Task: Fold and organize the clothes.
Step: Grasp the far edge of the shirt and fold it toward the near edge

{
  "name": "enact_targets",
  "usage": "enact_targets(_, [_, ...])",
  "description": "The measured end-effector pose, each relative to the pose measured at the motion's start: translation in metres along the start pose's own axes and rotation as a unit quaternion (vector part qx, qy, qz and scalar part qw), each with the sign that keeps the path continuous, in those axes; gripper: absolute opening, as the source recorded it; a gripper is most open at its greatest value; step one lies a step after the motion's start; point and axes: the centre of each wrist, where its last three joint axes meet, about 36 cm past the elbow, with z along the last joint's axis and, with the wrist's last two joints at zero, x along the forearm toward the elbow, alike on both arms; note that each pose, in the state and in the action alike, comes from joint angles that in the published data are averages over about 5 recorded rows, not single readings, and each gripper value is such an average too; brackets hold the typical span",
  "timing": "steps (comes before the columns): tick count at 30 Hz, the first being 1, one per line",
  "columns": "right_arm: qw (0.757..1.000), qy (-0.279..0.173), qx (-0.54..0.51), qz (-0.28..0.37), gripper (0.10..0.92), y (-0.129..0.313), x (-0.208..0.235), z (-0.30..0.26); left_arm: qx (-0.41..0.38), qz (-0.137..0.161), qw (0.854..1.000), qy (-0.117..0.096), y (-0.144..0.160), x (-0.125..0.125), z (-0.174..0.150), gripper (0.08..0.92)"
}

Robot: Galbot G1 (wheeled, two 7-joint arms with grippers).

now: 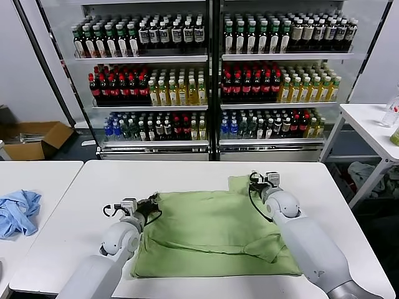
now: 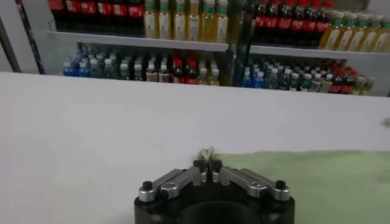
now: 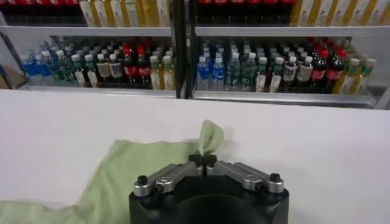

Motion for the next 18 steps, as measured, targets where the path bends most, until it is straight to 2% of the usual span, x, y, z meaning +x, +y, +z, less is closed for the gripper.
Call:
enact_targets(10, [0.999, -0.048, -0.009, -0.008, 0.106, -0.013, 0.053, -0.014, 0.021, 0.020, 0.999, -0.039, 0.002, 0.039, -0.010, 0.103])
enact_targets(18, [0.998, -0.066, -0.010, -0.010, 0.106, -0.022, 0.104, -0.005, 0.031, 0.033, 0.998, -0.050, 0.004, 0.072, -0.010, 0.102])
